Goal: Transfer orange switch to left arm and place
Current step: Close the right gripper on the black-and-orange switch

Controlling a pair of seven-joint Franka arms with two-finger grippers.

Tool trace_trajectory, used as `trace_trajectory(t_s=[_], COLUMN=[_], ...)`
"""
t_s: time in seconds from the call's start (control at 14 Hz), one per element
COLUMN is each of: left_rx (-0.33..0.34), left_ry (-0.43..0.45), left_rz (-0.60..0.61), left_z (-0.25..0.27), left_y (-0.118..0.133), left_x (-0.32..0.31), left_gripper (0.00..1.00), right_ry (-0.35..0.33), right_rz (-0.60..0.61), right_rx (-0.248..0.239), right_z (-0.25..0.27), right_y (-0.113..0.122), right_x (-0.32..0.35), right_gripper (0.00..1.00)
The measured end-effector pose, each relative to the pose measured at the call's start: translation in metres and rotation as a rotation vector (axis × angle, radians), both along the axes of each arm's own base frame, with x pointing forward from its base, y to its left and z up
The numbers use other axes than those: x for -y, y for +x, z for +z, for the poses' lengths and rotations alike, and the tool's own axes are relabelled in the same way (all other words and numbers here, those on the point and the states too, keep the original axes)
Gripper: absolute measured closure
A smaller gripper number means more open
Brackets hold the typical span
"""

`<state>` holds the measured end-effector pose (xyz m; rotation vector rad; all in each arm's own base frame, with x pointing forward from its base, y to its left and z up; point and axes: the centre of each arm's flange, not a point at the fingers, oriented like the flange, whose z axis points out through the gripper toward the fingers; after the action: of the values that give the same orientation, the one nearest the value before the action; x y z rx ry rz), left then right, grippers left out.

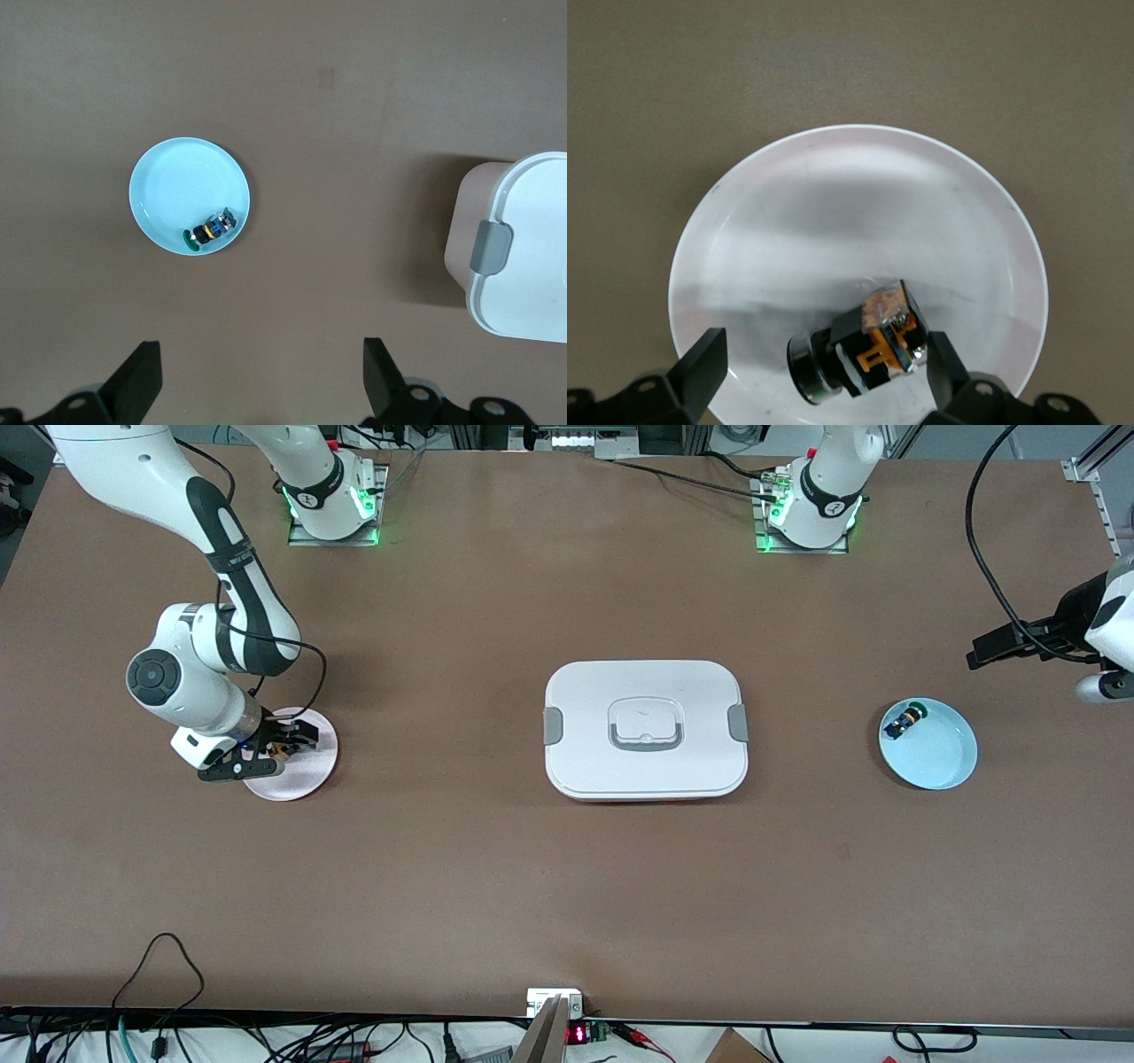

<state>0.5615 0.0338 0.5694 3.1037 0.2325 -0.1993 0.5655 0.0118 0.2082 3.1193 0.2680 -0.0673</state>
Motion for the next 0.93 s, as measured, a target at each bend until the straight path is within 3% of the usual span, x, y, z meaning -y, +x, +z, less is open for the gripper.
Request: trace_trajectory(t_s=[0.21, 0.57, 0.93], left_rx=[0.0, 0.0, 0.0], left_ry=[0.0, 0.0, 0.0], left_rz=[0.0, 0.0, 0.0], left_z=[0.0, 0.0, -0.0001], left_y=[0.0, 0.0, 0.0], left_x=[0.0, 0.0, 0.0], left_gripper=[0.0, 0.0, 0.0], right_ry=[0.006, 0.011, 0.01], right_rz=[0.143, 0.268, 0.318], right_rx=[-0.002, -0.006, -0.011], right_z=[0.0, -0.0009, -0.0029], right_y=[0.0, -0.0003, -0.0007], right_x=[0.0004, 0.0007, 0.0023], right_gripper=[0.0, 0.0, 0.0])
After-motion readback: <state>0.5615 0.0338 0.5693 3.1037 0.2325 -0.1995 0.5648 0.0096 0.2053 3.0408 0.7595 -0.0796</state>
